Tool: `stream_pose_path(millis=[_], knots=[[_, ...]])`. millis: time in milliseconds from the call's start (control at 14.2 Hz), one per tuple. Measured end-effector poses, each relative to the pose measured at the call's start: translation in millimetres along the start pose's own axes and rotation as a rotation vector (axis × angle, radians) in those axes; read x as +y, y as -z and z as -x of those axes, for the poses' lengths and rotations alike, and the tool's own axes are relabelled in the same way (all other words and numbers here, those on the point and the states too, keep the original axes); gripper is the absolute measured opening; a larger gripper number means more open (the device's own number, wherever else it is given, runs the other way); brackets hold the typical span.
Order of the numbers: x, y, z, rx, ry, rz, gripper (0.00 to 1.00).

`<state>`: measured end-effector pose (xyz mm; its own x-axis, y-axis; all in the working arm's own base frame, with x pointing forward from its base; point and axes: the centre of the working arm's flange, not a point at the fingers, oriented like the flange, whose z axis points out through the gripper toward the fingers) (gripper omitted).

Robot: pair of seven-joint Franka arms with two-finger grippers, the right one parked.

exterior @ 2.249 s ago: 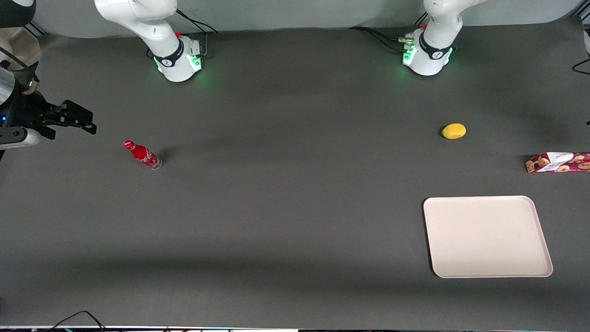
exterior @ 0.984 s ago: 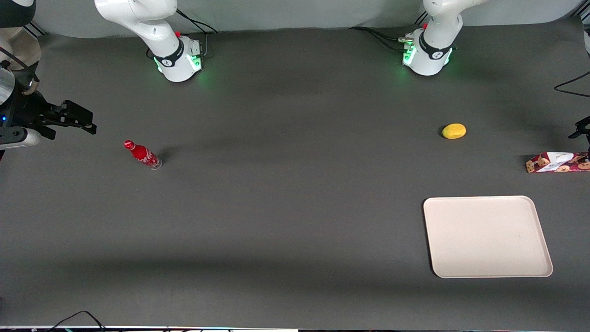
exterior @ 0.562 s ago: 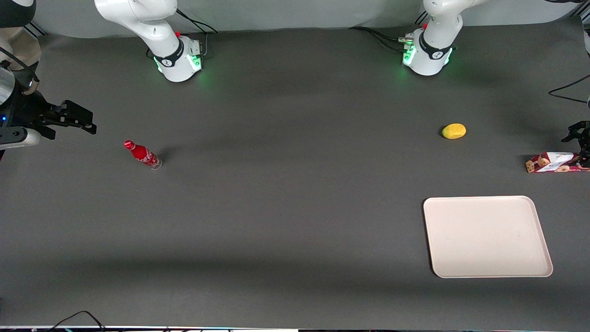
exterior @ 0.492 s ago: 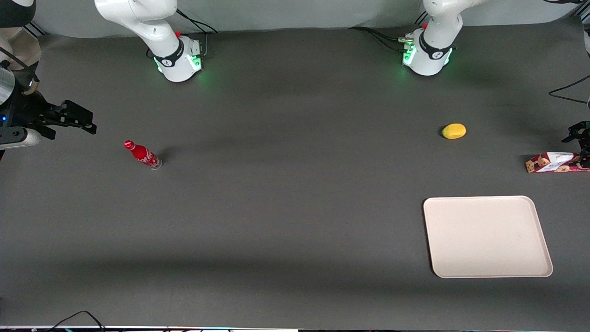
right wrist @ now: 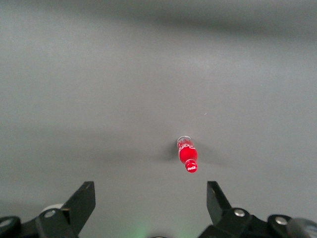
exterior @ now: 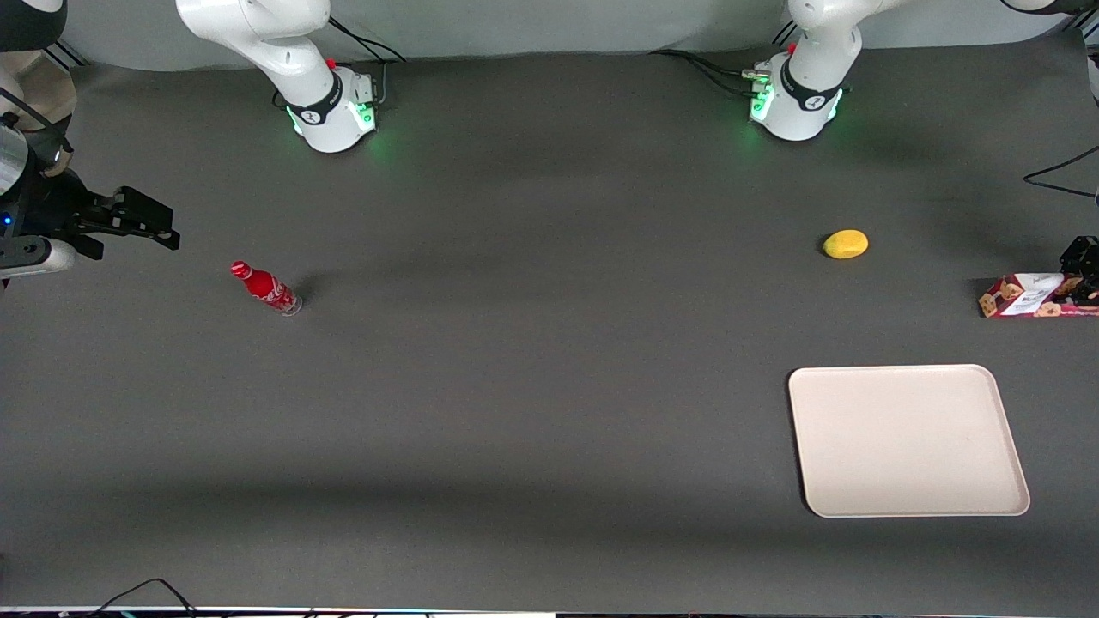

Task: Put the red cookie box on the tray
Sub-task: 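Lift the cookie box upright with the left gripper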

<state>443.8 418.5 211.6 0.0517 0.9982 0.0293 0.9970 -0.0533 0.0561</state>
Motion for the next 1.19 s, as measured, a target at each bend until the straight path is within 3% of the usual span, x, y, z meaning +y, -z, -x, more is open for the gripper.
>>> stream_pose_path(millis=[141,211,422,632,773,914,1054,1195], knots=[[1.0,0.9,-0.3,0.001,0.000,0.002,0.11],[1.3,1.2,-0.5,0.001,0.000,0.003,0.09],[9.3,8.0,-2.1,-0.005,-0.006,0.009,0.07],[33.7,42.5,-1.8,-0.049,-0.031,0.030,0.07],[48.1,83.5,0.9,-0.098,-0.055,0.037,0.07],[56.6,132.1,2.9,-0.101,-0.078,-0.025,0.07],[63.7,187.6,4.5,-0.054,-0.066,-0.097,0.07],[68.0,249.7,8.3,-0.032,-0.062,-0.145,0.07]])
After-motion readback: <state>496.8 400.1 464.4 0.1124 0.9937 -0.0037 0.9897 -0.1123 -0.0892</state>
